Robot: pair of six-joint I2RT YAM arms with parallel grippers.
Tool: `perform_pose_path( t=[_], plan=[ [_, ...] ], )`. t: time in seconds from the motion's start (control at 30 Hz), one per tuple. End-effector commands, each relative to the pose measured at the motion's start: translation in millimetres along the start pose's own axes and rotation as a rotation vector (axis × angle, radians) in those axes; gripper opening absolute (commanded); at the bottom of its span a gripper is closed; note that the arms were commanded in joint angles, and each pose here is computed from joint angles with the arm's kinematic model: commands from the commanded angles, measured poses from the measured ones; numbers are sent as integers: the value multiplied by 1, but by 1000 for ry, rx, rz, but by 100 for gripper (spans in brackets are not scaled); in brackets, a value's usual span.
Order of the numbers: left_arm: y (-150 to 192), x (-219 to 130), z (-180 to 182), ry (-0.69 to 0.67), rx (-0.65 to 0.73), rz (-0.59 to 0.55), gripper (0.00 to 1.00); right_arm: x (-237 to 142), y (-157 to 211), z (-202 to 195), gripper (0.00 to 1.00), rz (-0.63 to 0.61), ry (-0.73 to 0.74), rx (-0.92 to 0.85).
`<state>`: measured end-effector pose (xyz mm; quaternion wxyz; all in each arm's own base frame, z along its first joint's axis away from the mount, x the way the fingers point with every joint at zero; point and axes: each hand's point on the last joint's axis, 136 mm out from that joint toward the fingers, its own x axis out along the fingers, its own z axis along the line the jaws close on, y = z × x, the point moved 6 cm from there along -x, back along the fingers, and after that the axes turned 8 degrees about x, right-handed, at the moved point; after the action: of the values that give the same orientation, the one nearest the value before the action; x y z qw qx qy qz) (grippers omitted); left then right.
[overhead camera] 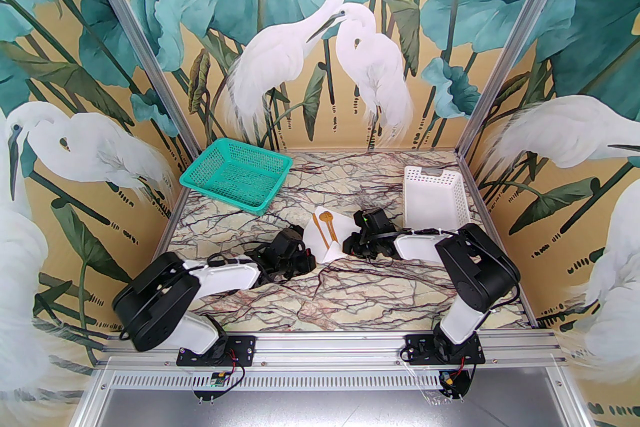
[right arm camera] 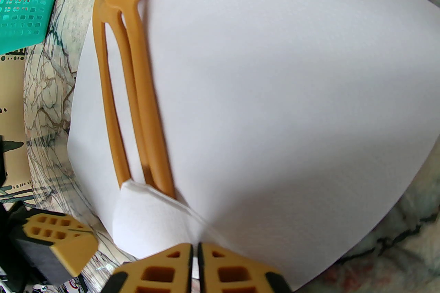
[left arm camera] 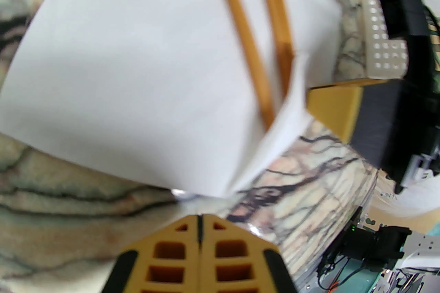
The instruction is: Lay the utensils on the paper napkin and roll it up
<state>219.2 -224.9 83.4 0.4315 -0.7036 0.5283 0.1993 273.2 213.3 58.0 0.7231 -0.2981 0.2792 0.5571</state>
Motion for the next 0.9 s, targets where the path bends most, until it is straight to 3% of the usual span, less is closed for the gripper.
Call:
perform_pose_path(
  t=[0.0, 0.2, 0.7, 0.87],
  plan=[
    [-15, -3, -21, 59, 47, -3, 0, 5, 16, -37, 15, 41, 166, 57],
    [-19, 25, -41, 93, 87, 54, 0, 5, 17, -37, 14, 42, 163, 59],
    [-12, 50, -18, -44, 85, 111, 0, 5, 19, -37, 15, 45, 162, 63],
    [-4, 49, -9, -74, 74, 133, 0, 1, 13, -22, 16, 28, 99, 35]
  ],
)
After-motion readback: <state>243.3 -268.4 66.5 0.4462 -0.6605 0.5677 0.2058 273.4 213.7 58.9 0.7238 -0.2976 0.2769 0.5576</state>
